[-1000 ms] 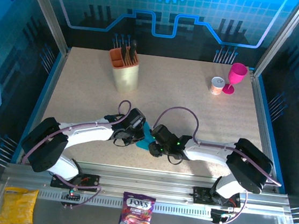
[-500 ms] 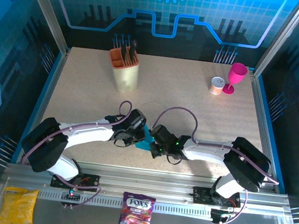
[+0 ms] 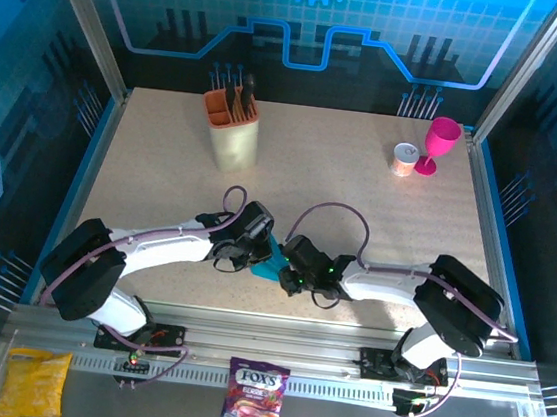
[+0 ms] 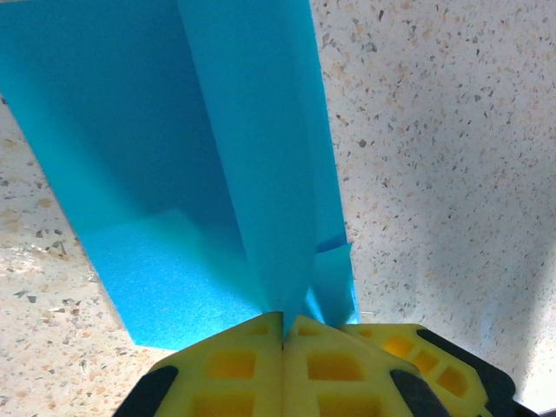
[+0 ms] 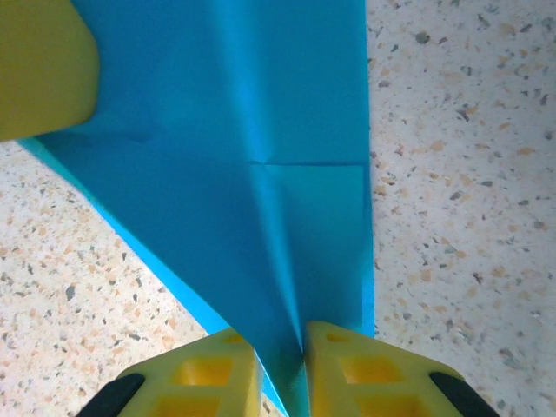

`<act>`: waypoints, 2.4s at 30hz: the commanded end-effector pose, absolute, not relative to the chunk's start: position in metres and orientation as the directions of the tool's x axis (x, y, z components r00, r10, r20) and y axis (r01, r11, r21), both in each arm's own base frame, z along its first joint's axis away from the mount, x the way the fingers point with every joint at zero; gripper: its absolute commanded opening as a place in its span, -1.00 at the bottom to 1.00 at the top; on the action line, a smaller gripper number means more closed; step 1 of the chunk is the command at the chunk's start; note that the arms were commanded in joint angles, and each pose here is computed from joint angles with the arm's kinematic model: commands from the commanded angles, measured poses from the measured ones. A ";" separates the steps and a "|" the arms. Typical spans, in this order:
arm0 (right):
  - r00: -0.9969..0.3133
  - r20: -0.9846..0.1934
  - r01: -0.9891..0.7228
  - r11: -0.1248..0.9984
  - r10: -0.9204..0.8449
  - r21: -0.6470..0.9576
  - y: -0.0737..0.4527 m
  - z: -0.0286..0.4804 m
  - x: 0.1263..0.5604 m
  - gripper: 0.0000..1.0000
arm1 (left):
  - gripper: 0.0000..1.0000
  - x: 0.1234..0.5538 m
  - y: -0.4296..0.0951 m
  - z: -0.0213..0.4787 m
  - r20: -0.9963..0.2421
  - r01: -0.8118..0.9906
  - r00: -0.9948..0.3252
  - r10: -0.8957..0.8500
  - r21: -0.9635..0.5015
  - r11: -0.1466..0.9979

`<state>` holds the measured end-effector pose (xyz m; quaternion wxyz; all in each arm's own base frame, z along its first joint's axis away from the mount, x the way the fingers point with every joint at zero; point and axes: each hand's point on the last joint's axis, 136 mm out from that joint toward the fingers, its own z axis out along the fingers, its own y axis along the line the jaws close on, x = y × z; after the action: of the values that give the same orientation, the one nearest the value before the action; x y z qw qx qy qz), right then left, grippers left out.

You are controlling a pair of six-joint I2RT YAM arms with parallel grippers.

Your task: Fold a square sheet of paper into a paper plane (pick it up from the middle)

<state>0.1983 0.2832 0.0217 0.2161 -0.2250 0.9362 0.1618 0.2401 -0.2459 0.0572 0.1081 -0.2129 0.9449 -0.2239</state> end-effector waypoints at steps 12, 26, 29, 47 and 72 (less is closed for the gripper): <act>-0.817 -0.446 -0.481 0.859 -0.366 0.176 0.274 0.012 0.193 -0.83 | -1.00 0.243 -0.245 0.064 -0.131 -0.343 -0.886 -0.446 -0.462 0.818; -0.871 -0.392 -0.412 0.875 -0.296 0.254 0.263 -0.012 0.187 -1.00 | -0.27 0.257 -0.247 0.095 -0.242 -0.242 -0.887 -0.394 -0.485 0.840; -0.891 -0.368 -0.388 0.867 -0.266 0.314 0.263 -0.012 0.187 -1.00 | -0.15 0.259 -0.240 0.100 -0.278 -0.227 -0.880 -0.385 -0.465 0.856; -0.981 -0.040 -0.180 0.808 -0.190 0.561 0.263 -0.031 0.175 -1.00 | -0.65 0.253 -0.242 0.093 -0.390 -0.026 -0.884 -0.257 -0.508 0.861; -0.989 0.009 -0.125 0.878 -0.146 0.461 0.232 -0.040 0.171 -1.00 | -1.00 0.237 -0.296 0.068 -0.428 0.236 -0.901 -0.074 -0.625 0.744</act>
<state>0.2054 0.2919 0.0090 0.0530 -0.1188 0.9259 0.3547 0.2362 -0.2847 0.0644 0.2137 0.0245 0.9168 -0.3365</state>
